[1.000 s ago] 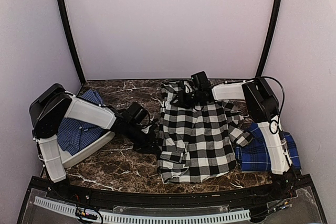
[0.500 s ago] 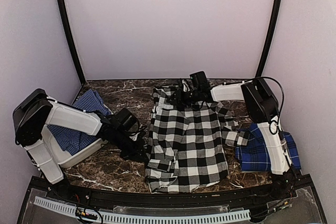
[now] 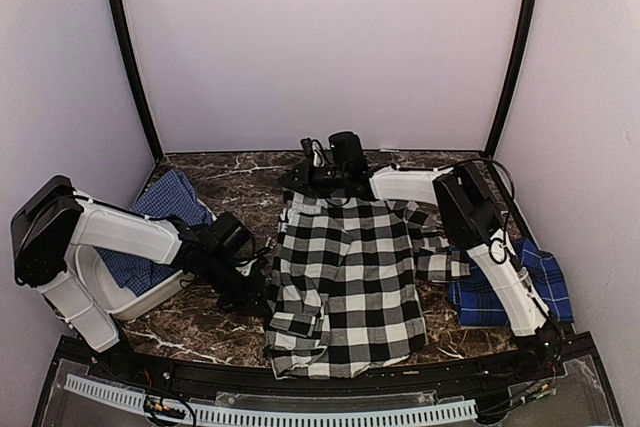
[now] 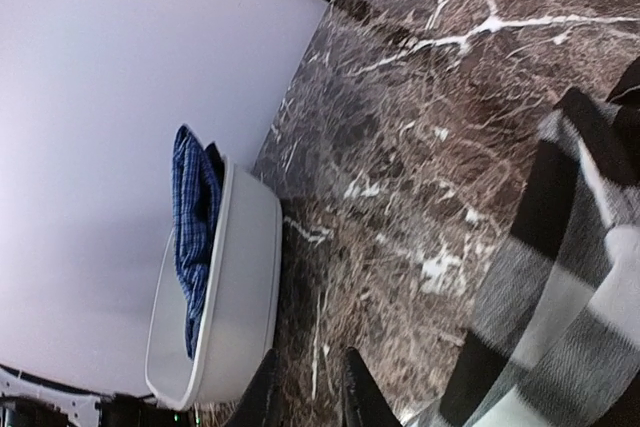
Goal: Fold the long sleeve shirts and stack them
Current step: Smooth out the 1/3-folded shirt at the center of the board.
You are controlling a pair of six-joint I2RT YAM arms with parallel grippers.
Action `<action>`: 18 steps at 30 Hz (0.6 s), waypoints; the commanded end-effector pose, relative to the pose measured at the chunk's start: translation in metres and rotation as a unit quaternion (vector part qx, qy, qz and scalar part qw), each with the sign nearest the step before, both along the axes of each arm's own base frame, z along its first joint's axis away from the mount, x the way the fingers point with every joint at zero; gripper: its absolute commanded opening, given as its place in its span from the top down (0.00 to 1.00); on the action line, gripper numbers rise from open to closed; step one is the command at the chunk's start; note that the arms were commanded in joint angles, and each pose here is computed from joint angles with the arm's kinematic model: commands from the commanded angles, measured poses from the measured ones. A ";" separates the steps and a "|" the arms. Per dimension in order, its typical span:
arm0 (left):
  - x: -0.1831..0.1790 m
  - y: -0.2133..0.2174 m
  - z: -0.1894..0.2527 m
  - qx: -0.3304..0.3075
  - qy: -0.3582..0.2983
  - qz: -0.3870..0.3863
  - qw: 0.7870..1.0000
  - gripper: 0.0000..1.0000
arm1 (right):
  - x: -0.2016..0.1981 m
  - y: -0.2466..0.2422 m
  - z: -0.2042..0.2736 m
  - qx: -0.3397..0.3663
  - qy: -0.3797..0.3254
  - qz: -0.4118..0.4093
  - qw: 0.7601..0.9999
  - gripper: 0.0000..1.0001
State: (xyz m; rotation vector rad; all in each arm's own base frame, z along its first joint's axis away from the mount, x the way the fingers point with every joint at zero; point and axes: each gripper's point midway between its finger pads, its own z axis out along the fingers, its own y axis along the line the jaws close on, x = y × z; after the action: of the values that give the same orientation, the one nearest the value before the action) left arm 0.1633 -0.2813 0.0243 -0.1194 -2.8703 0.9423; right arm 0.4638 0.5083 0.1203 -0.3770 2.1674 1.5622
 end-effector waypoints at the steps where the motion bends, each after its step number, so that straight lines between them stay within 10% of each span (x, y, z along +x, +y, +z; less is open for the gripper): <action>1: -0.009 0.009 0.004 0.004 0.001 -0.008 1.000 1.00 | 0.038 -0.002 -0.037 0.011 0.037 -0.053 0.998 0.82; 18: -0.003 0.010 0.006 0.011 -0.018 -0.001 1.000 0.96 | 0.086 -0.019 0.002 0.103 0.048 -0.101 0.988 0.74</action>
State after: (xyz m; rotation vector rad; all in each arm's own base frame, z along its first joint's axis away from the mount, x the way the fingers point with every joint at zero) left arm 0.1625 -0.2793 0.0256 -0.1350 -2.8795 0.9470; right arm 0.5522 0.4845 0.0738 0.0722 2.1153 1.6462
